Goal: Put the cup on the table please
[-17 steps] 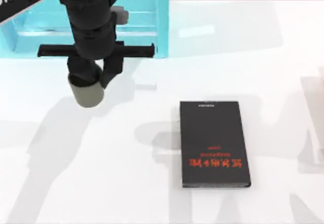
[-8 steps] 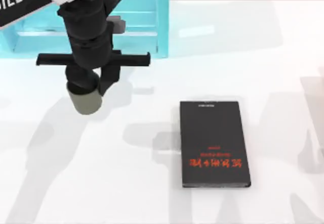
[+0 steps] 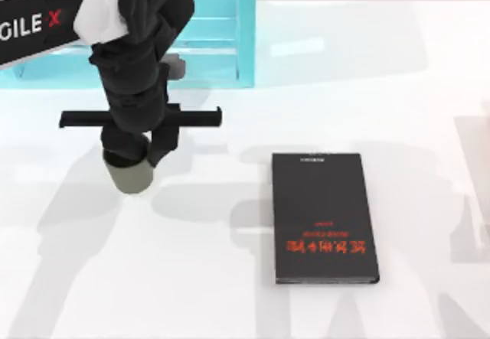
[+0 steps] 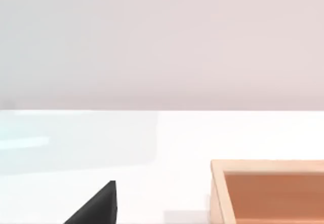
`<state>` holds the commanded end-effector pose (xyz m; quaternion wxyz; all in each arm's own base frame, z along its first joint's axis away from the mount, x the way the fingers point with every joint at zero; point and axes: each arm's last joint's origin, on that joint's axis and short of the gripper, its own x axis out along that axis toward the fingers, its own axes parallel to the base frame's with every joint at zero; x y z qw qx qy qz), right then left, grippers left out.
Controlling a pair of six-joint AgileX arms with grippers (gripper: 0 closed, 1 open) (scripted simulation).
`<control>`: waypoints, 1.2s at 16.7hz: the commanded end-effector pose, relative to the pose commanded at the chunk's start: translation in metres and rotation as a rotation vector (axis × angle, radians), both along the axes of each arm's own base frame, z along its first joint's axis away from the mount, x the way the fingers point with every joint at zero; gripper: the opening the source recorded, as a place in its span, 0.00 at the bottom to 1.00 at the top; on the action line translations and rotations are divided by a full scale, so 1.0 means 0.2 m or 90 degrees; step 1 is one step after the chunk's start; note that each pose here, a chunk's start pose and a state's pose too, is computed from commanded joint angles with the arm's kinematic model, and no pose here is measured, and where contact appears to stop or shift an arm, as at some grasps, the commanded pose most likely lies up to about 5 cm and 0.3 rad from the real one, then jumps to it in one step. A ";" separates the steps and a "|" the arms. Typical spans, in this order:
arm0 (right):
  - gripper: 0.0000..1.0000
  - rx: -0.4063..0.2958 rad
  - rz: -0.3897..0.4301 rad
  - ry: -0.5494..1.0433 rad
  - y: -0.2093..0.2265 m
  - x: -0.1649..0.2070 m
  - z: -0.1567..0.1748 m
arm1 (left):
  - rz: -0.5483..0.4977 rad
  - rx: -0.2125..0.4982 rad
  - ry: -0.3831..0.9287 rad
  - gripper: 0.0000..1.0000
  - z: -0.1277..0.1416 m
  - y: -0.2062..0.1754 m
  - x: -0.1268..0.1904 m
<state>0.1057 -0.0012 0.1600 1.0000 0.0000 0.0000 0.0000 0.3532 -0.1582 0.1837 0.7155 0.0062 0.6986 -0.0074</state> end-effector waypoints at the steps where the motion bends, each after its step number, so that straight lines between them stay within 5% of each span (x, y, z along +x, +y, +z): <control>1: 1.00 0.000 0.000 0.000 0.00 0.00 0.00 | 0.000 0.000 0.000 0.00 0.00 0.00 0.00; 2: 1.00 0.000 0.000 0.000 0.00 0.00 0.00 | 0.000 0.000 0.000 0.00 0.00 0.00 0.00; 15: 1.00 0.000 0.000 0.000 0.00 0.00 0.00 | 0.000 0.000 0.000 0.98 0.00 0.00 0.00; 20: 1.00 0.000 0.000 0.000 0.00 0.00 0.00 | 0.000 0.000 0.000 1.00 0.00 0.00 0.00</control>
